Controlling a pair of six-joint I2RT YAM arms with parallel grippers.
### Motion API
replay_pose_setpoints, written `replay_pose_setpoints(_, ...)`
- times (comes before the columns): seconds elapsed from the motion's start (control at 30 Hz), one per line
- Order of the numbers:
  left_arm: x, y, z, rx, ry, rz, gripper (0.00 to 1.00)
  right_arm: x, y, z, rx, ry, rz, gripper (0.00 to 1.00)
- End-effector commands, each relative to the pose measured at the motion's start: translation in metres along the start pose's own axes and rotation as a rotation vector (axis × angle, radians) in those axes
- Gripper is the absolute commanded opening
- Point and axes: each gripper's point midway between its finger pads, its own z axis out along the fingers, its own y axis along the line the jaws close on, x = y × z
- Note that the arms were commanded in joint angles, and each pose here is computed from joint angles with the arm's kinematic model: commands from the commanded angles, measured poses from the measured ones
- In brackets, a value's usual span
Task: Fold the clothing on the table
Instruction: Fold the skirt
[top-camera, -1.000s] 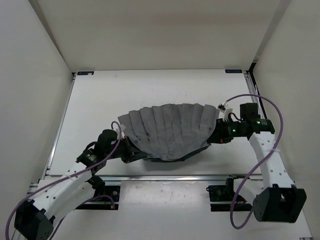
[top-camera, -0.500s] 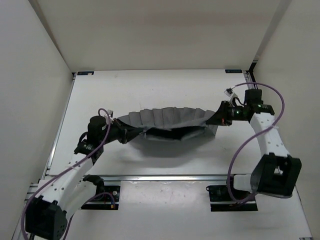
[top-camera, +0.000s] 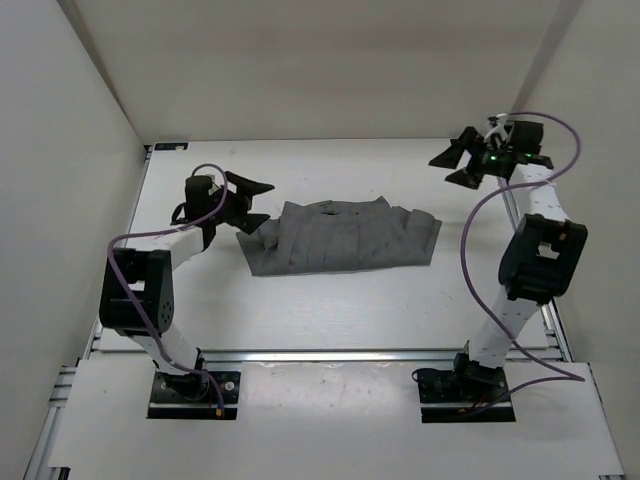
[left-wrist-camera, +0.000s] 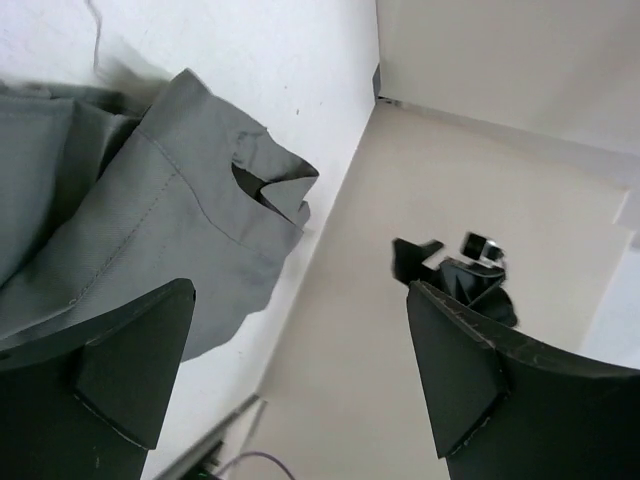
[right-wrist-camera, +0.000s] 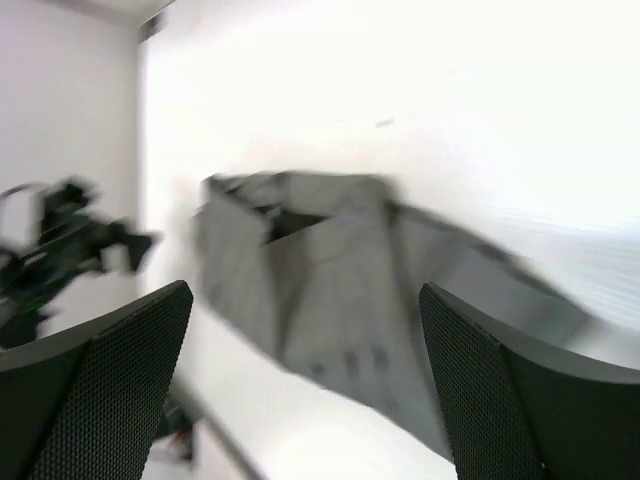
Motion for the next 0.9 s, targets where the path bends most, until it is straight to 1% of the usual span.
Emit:
replay_pose_setpoints(0.0, 0.001, -0.032, -0.026, 0.015, -0.017, 0.244, 0.99, -0.021, -0.017, -0.043, 0.212, -0.103, -0.195, 0.99)
replay_pose_setpoints(0.03, 0.009, -0.029, -0.027, -0.030, 0.019, 0.340, 0.99, -0.018, -0.014, -0.044, 0.224, -0.098, -0.235, 0.99)
replay_pose_setpoints(0.07, 0.012, -0.027, -0.028, -0.047, 0.032, 0.465, 0.99, -0.012, -0.014, -0.044, 0.232, -0.081, -0.334, 0.99)
replay_pose_setpoints(0.1, 0.021, -0.024, -0.026, -0.097, 0.071, 0.509, 0.99, 0.002, -0.016, -0.036, 0.217, -0.038, -0.455, 0.99)
replay_pose_setpoints(0.13, 0.029, -0.021, -0.024, -0.130, 0.112, 0.622, 0.98, 0.009, -0.002, -0.031, 0.192, -0.025, -0.544, 0.99)
replay_pose_setpoints(0.17, 0.031, -0.021, -0.023, -0.138, 0.128, 0.713, 0.98, 0.018, -0.005, -0.030, 0.187, 0.002, -0.659, 0.99)
replay_pose_setpoints(0.2, 0.035, -0.010, -0.019, -0.169, 0.160, 0.768, 0.99, 0.036, -0.005, -0.018, 0.166, 0.051, -0.758, 0.99)
replay_pose_setpoints(0.23, 0.038, -0.004, -0.017, -0.203, 0.175, 0.791, 0.99, 0.044, 0.001, -0.012, 0.142, 0.073, -0.805, 0.99)
replay_pose_setpoints(0.27, 0.040, -0.004, -0.014, -0.217, 0.193, 0.867, 0.98, 0.052, 0.000, -0.007, 0.116, 0.094, -0.822, 0.99)
replay_pose_setpoints(0.3, 0.040, 0.022, -0.012, -0.327, 0.228, 0.934, 0.99, 0.063, 0.000, -0.003, 0.085, 0.103, -0.808, 0.99)
replay_pose_setpoints(0.33, 0.031, 0.035, -0.011, -0.440, 0.217, 0.970, 0.99, 0.073, 0.001, 0.002, 0.063, 0.111, -0.787, 0.99)
replay_pose_setpoints(0.37, 0.032, 0.045, -0.010, -0.520, 0.240, 1.047, 0.99, 0.077, -0.001, 0.005, 0.059, 0.118, -0.768, 0.99)
replay_pose_setpoints(0.4, 0.038, 0.044, -0.008, -0.532, 0.265, 1.098, 0.98, 0.081, -0.005, 0.008, 0.062, 0.126, -0.742, 1.00)
replay_pose_setpoints(0.43, 0.032, 0.062, -0.008, -0.614, 0.279, 1.096, 0.99, 0.089, -0.008, 0.016, 0.047, 0.147, -0.725, 0.99)
replay_pose_setpoints(0.47, 0.031, 0.064, -0.006, -0.625, 0.283, 1.089, 0.99, 0.093, -0.007, 0.019, 0.033, 0.159, -0.719, 0.99)
replay_pose_setpoints(0.5, 0.030, 0.074, -0.007, -0.639, 0.295, 1.061, 0.99, 0.098, -0.013, 0.024, 0.019, 0.178, -0.696, 0.99)
replay_pose_setpoints(0.57, 0.017, 0.079, 0.001, -0.628, 0.268, 1.036, 0.99, 0.113, -0.007, 0.036, -0.040, 0.233, -0.693, 0.99)
replay_pose_setpoints(0.6, 0.014, 0.079, 0.005, -0.623, 0.268, 1.040, 0.99, 0.116, 0.000, 0.043, -0.064, 0.248, -0.723, 0.99)
replay_pose_setpoints(0.63, 0.008, 0.076, 0.010, -0.628, 0.256, 1.067, 0.99, 0.115, -0.004, 0.048, -0.067, 0.263, -0.732, 1.00)
replay_pose_setpoints(0.67, 0.001, 0.083, 0.011, -0.656, 0.257, 1.081, 0.99, 0.117, -0.005, 0.053, -0.072, 0.281, -0.725, 0.99)
replay_pose_setpoints(0.7, -0.005, 0.080, 0.018, -0.648, 0.238, 1.066, 0.99, 0.113, -0.003, 0.056, -0.068, 0.277, -0.738, 0.99)
replay_pose_setpoints(0.73, -0.013, 0.078, 0.019, -0.638, 0.215, 1.022, 0.98, 0.111, -0.005, 0.063, -0.056, 0.285, -0.745, 0.99)
replay_pose_setpoints(0.8, -0.019, 0.065, 0.035, -0.599, 0.184, 1.027, 0.98, 0.100, -0.002, 0.067, -0.046, 0.268, -0.769, 1.00)
replay_pose_setpoints(0.83, -0.017, 0.060, 0.040, -0.584, 0.189, 1.050, 0.99, 0.097, 0.001, 0.070, -0.054, 0.274, -0.770, 0.99)
replay_pose_setpoints(0.87, -0.023, 0.050, 0.047, -0.565, 0.165, 1.047, 0.99, 0.094, 0.001, 0.075, -0.067, 0.287, -0.755, 1.00)
